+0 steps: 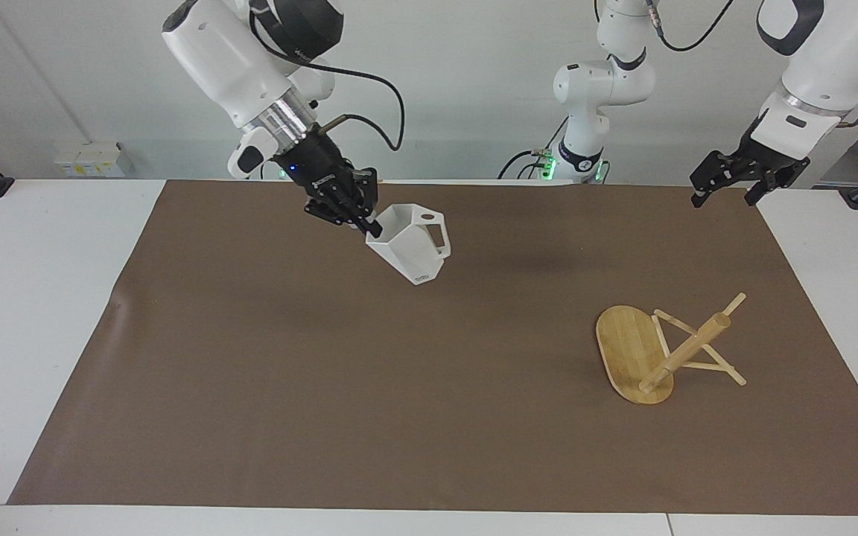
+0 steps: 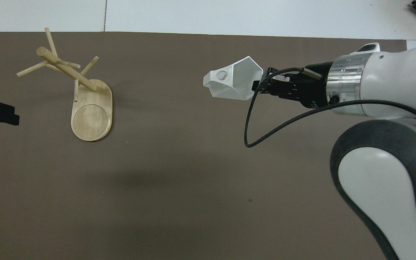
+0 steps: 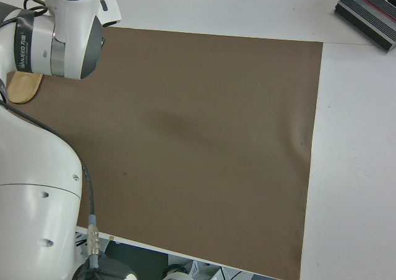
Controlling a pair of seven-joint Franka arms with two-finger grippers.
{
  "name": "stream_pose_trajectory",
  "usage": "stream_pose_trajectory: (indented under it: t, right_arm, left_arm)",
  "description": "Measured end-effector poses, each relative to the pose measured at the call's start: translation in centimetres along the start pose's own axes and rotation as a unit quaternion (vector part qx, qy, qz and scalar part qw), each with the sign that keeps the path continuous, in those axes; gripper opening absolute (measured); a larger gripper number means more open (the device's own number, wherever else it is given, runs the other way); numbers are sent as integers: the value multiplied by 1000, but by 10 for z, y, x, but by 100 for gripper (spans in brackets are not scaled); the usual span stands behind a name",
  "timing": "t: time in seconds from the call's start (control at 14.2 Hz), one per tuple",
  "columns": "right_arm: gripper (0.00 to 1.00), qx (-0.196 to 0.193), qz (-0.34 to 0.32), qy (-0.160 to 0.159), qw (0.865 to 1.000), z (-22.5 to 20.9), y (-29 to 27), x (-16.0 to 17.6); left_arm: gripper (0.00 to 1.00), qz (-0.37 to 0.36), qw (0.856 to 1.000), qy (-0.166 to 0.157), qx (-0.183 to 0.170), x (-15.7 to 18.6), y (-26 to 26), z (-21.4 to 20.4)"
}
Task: Hang cup on rack
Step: 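Lift the white cup and carry it toward the wooden mug tree, then hold the cup with the right gripper while the left gripper reaches it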
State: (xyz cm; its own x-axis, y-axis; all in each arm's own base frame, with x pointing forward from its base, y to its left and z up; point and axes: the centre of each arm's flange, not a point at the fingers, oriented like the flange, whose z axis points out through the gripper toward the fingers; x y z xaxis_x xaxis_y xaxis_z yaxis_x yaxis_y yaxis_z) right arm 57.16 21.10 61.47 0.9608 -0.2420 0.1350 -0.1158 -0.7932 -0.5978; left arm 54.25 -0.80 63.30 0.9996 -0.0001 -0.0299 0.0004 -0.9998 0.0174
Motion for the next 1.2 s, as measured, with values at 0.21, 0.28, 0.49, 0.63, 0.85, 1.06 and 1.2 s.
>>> stream_pose_trajectory:
  t: [0.21, 0.28, 0.49, 0.63, 0.85, 1.06, 1.2]
  right_arm:
    - [8, 49, 9, -29, 998, 13, -30, -22]
    - [8, 66, 9, -35, 997, 14, -33, -23]
    - [8, 111, -22, -44, 993, 14, -34, -22]
    - [8, 126, -47, -49, 990, 19, -33, -23]
    - [8, 154, -62, -59, 984, 31, -27, -21]
    - [8, 187, -60, -69, 978, 45, -21, -16]
    - [8, 205, -49, -75, 975, 51, -19, -14]
  left_arm:
    - [100, 0, 1000, 0, 0, 0, 0, 0]
    - [100, 0, 1000, 0, 0, 0, 0, 0]
    - [100, 0, 1000, 0, 0, 0, 0, 0]
    - [100, 0, 1000, 0, 0, 0, 0, 0]
    - [100, 0, 1000, 0, 0, 0, 0, 0]
    - [100, 0, 1000, 0, 0, 0, 0, 0]
    - [100, 0, 1000, 0, 0, 0, 0, 0]
